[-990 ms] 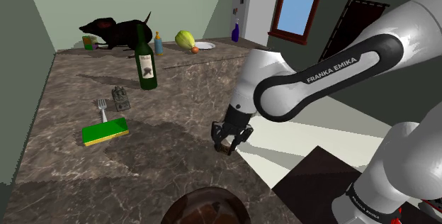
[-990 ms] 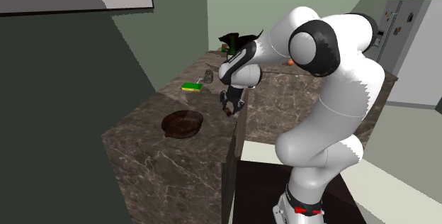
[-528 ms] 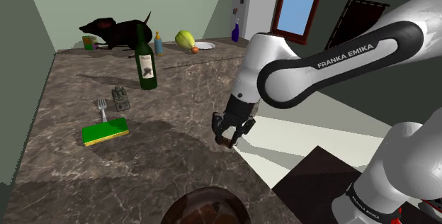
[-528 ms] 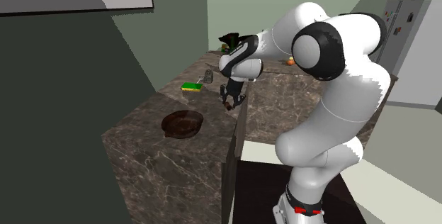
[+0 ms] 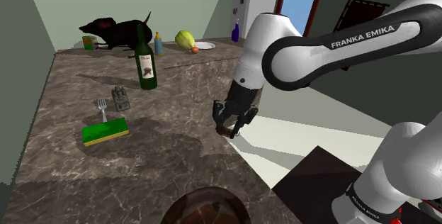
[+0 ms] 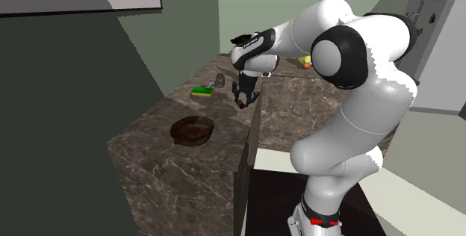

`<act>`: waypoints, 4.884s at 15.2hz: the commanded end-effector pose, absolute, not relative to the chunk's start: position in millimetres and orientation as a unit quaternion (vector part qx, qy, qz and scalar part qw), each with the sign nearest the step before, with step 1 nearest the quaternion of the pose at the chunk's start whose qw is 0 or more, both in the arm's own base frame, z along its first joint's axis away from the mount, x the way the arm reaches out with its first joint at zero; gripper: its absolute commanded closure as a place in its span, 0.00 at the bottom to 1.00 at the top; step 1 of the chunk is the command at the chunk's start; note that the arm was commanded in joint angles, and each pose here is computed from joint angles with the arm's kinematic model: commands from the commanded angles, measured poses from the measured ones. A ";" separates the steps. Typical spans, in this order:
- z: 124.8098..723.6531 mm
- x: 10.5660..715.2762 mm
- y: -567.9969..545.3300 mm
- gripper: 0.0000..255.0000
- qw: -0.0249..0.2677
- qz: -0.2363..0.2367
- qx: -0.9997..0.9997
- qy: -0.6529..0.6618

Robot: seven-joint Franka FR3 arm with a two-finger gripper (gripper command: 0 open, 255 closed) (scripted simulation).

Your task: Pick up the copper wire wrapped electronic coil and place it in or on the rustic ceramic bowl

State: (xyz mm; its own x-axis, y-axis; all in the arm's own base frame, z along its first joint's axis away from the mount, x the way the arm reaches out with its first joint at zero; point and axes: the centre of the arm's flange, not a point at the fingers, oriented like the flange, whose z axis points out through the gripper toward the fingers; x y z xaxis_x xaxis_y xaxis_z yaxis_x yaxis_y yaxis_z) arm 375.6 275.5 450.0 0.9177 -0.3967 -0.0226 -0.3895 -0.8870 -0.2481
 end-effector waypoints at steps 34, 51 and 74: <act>534.6 192.7 463.3 1.00 0.125 -0.014 -0.971 0.202; 454.4 192.7 463.2 1.00 0.125 -0.014 -0.971 0.202; 502.8 188.8 451.4 0.00 0.125 -0.014 -0.971 0.202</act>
